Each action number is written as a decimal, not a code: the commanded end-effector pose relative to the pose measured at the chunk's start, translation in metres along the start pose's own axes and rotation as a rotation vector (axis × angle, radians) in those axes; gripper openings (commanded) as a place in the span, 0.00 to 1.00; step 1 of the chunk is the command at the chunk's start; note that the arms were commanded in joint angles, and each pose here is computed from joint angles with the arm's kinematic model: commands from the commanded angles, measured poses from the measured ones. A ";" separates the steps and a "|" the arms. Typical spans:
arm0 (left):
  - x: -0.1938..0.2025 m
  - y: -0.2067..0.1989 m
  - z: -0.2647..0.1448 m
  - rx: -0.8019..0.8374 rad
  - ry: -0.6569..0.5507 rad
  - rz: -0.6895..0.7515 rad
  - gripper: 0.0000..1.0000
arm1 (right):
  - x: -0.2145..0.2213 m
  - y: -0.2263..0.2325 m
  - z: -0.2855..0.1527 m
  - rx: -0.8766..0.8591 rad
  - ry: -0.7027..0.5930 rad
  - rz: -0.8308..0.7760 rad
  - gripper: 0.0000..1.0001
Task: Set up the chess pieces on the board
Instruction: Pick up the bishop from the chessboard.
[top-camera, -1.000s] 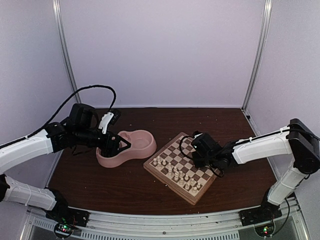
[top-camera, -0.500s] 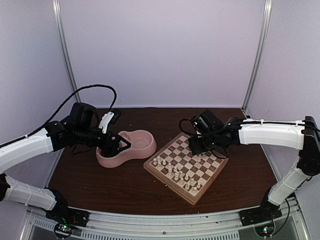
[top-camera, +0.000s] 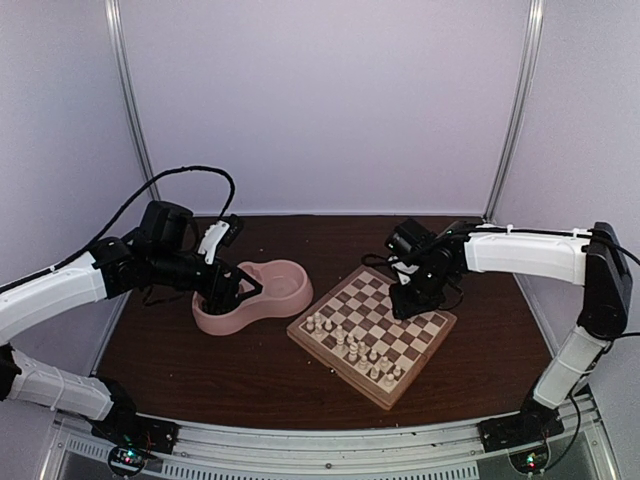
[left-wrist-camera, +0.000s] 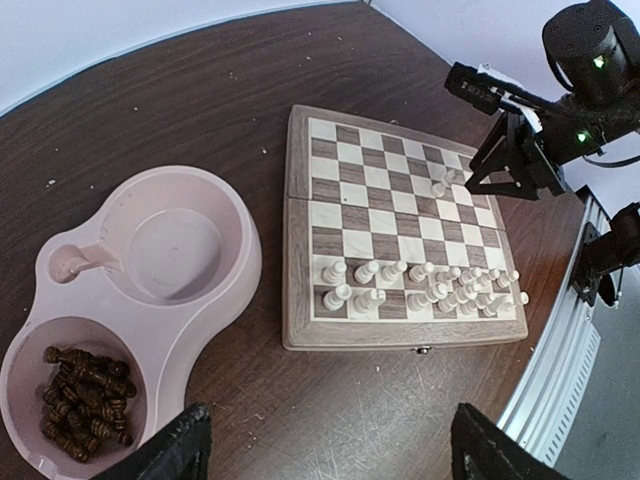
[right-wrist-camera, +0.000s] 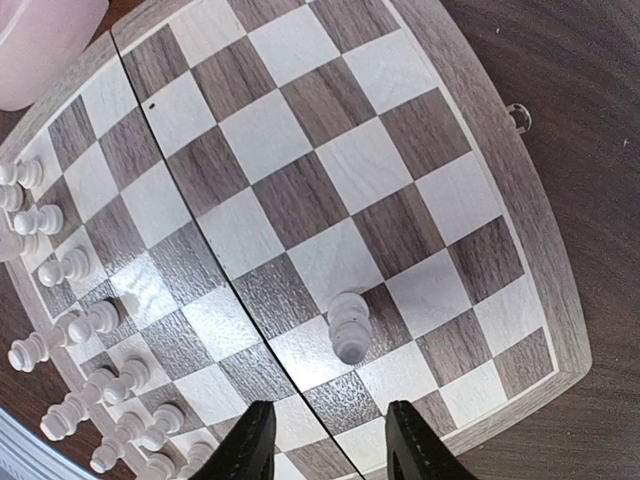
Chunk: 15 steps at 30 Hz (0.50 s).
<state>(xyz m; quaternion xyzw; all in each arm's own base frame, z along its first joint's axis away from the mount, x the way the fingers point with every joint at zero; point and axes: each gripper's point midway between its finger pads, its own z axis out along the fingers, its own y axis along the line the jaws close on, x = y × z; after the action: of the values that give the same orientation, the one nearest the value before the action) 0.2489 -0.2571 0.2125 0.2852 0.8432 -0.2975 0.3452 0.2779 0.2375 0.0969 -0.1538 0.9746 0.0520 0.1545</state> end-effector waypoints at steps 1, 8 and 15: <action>-0.005 -0.001 -0.004 0.005 -0.015 0.014 0.83 | -0.001 0.002 0.006 -0.025 0.027 0.004 0.39; -0.004 0.000 -0.002 0.004 -0.013 0.014 0.83 | -0.009 -0.004 0.015 -0.008 0.028 0.008 0.35; -0.004 0.001 0.000 0.002 -0.008 0.015 0.83 | -0.013 -0.004 0.022 -0.007 0.024 0.010 0.29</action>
<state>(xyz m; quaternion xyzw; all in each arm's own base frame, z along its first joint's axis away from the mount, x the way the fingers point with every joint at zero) 0.2486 -0.2569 0.2121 0.2854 0.8436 -0.2971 0.3443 0.2873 0.2349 0.0748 -0.1503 0.9792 0.0461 0.1283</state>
